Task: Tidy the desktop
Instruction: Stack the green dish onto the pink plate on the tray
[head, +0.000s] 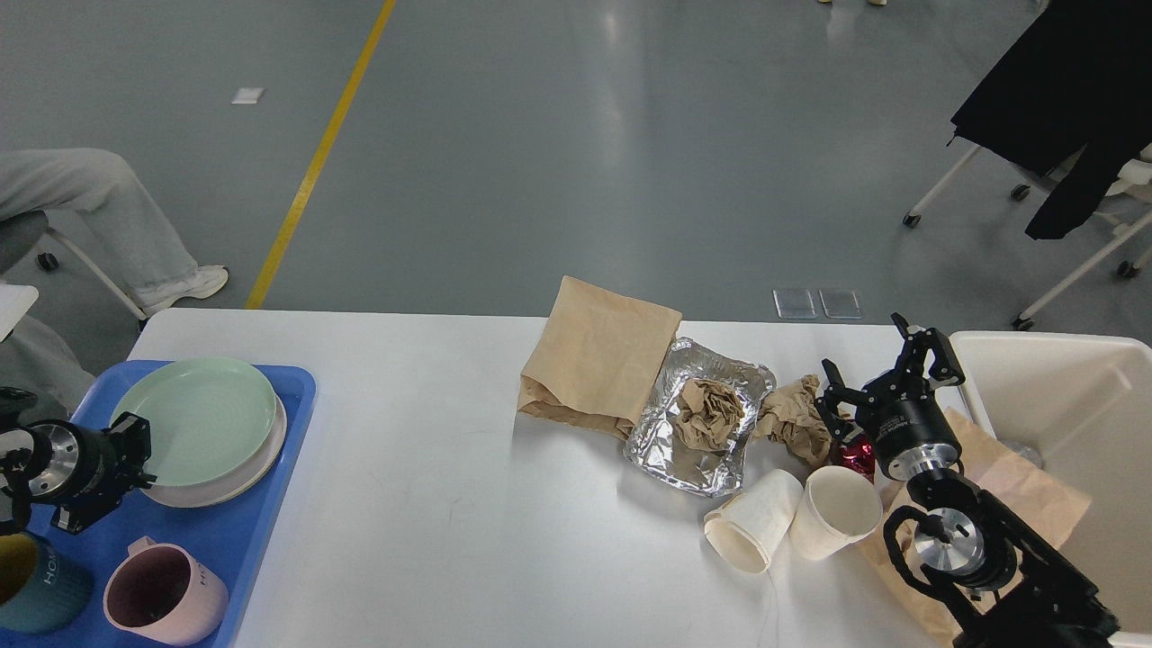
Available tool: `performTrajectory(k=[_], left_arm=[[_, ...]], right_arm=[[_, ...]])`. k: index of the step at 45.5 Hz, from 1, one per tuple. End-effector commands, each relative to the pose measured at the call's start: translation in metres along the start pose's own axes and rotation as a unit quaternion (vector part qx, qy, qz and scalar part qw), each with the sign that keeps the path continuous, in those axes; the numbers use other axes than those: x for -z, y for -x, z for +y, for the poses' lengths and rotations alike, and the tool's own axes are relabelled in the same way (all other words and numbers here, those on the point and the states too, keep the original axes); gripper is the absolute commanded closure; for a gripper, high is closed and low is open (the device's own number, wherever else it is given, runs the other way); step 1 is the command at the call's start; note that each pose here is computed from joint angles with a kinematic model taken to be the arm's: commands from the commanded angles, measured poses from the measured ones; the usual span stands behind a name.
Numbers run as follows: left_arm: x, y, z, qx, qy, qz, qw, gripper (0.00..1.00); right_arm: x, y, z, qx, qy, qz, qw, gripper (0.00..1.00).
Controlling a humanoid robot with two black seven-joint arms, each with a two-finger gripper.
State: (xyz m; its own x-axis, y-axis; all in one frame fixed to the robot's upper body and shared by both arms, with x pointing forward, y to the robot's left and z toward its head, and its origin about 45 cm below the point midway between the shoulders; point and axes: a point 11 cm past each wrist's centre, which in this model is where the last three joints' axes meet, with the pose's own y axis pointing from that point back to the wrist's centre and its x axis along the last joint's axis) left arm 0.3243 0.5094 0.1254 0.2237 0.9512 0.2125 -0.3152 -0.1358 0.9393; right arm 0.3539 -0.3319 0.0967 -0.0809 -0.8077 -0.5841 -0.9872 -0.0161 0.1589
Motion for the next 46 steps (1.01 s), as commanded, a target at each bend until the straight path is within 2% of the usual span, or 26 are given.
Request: performTrajectory(k=[1,4,12,14,17,19,26,32,33,35,37,38,39,43,46], left_arm=[[0.0,-0.001,0.001,-0.001,0.001,0.001,1.0,0.15],[-0.001,-0.001,0.001,0.0,0.002,0.001,1.0,0.11],[-0.002,-0.001,0.001,-0.005,0.005,0.003,1.0,0.12],[-0.004,-0.003,0.002,-0.008,0.01,0.006,1.0,0.19],[-0.005,0.0,0.001,-0.007,0.014,0.011,1.0,0.39],[-0.005,0.001,0.0,-0.006,0.015,0.012,1.0,0.49],[-0.002,0.003,0.001,0.009,0.011,0.012,1.0,1.0],[-0.002,0.005,0.001,0.022,0.011,0.011,1.0,1.0],[-0.001,0.006,0.001,0.022,0.011,0.01,1.0,0.99],[0.0,0.004,0.001,0.021,0.012,0.01,1.0,0.88],[0.0,-0.001,0.002,0.008,0.012,0.014,1.0,0.52],[0.001,-0.004,0.003,0.001,0.012,0.015,1.0,0.39],[0.001,-0.006,0.004,-0.005,0.012,0.018,1.0,0.31],[0.002,-0.011,0.004,-0.023,0.007,0.022,0.999,0.14],[0.002,-0.011,0.004,-0.023,0.007,0.022,0.999,0.09]], right_arm=[[0.0,0.0,0.0,0.0,0.0,0.0,1.0,0.0],[0.0,0.0,0.0,0.0,0.0,0.0,1.0,0.0],[0.0,0.0,0.0,0.0,0.0,0.0,1.0,0.0],[0.0,0.0,0.0,0.0,0.0,0.0,1.0,0.0],[0.0,0.0,0.0,0.0,0.0,0.0,1.0,0.0],[0.0,0.0,0.0,0.0,0.0,0.0,1.0,0.0],[0.0,0.0,0.0,0.0,0.0,0.0,1.0,0.0],[0.0,0.0,0.0,0.0,0.0,0.0,1.0,0.0],[0.0,0.0,0.0,0.0,0.0,0.0,1.0,0.0],[0.0,0.0,0.0,0.0,0.0,0.0,1.0,0.0],[0.0,0.0,0.0,0.0,0.0,0.0,1.0,0.0],[0.0,0.0,0.0,0.0,0.0,0.001,1.0,0.0],[0.0,0.0,0.0,0.0,0.0,0.0,1.0,0.0],[0.0,0.0,0.0,0.0,0.0,0.0,1.0,0.0],[0.0,0.0,0.0,0.0,0.0,0.0,1.0,0.0]])
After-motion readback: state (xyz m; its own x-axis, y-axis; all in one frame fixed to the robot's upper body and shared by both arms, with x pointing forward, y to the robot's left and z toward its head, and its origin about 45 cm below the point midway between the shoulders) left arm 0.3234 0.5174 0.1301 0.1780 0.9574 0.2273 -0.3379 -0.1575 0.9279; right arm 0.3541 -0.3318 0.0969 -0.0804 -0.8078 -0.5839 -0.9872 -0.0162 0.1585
